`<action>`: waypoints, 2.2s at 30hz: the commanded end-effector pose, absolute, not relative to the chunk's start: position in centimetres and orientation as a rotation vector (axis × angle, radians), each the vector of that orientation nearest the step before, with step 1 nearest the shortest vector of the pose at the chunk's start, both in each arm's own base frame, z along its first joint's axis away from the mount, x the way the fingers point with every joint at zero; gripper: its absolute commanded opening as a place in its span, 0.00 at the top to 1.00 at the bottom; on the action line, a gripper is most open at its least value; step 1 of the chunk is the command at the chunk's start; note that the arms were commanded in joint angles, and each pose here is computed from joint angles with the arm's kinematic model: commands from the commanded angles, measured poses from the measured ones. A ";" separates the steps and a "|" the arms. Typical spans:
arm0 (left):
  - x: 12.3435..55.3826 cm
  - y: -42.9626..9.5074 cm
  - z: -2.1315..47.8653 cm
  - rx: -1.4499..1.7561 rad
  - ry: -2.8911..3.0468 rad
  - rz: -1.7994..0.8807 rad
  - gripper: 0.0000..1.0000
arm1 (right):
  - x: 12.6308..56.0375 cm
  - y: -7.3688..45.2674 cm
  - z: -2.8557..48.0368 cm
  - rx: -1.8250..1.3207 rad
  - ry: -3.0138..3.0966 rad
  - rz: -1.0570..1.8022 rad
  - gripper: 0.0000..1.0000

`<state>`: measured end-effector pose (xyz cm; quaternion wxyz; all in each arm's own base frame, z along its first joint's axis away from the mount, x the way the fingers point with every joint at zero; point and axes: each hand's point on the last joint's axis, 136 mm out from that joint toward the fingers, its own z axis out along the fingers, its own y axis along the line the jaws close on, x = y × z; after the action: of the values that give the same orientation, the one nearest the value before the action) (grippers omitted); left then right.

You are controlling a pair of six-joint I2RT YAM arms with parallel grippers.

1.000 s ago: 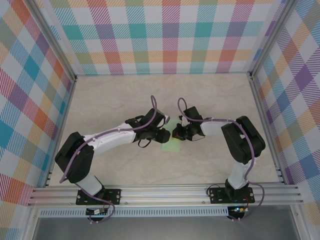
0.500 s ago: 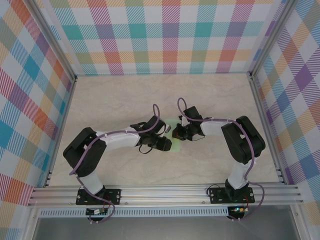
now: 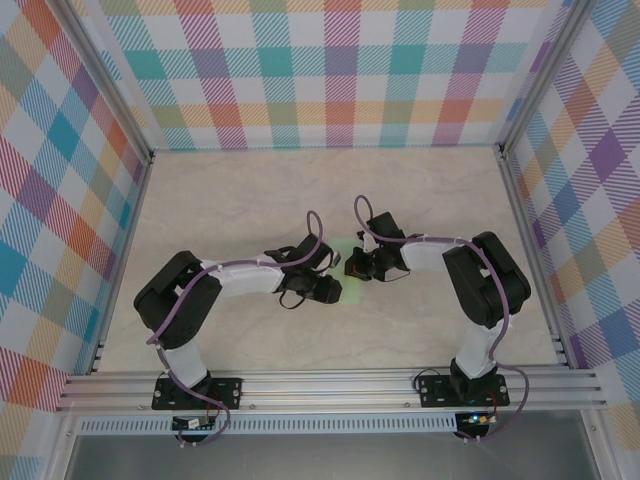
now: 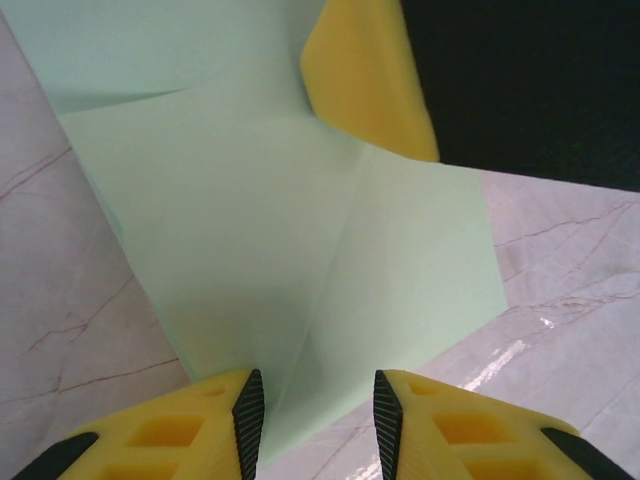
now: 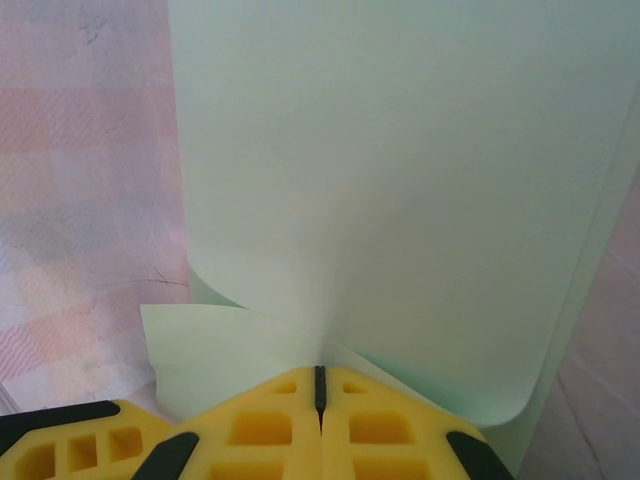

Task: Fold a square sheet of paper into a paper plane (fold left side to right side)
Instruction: Fold the triangle a second time at the center of the table.

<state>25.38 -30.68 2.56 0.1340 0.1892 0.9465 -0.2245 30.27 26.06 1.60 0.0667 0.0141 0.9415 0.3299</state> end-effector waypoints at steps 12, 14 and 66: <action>24.6 -28.2 -0.1 0.492 2.821 -0.569 0.71 | 30.2 25.8 2.0 0.001 2.861 0.963 1.00; 24.4 -27.9 -0.4 0.488 2.831 -0.563 0.75 | 30.6 26.0 3.7 -0.037 2.827 0.967 1.00; 22.9 -25.5 -4.0 0.515 2.917 -0.342 0.89 | 28.9 25.7 1.0 -0.246 2.917 0.626 1.00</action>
<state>25.75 -29.69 1.52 0.1523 0.1792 0.9499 -0.2060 27.66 27.68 1.64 0.0620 -0.0857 0.9619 0.2520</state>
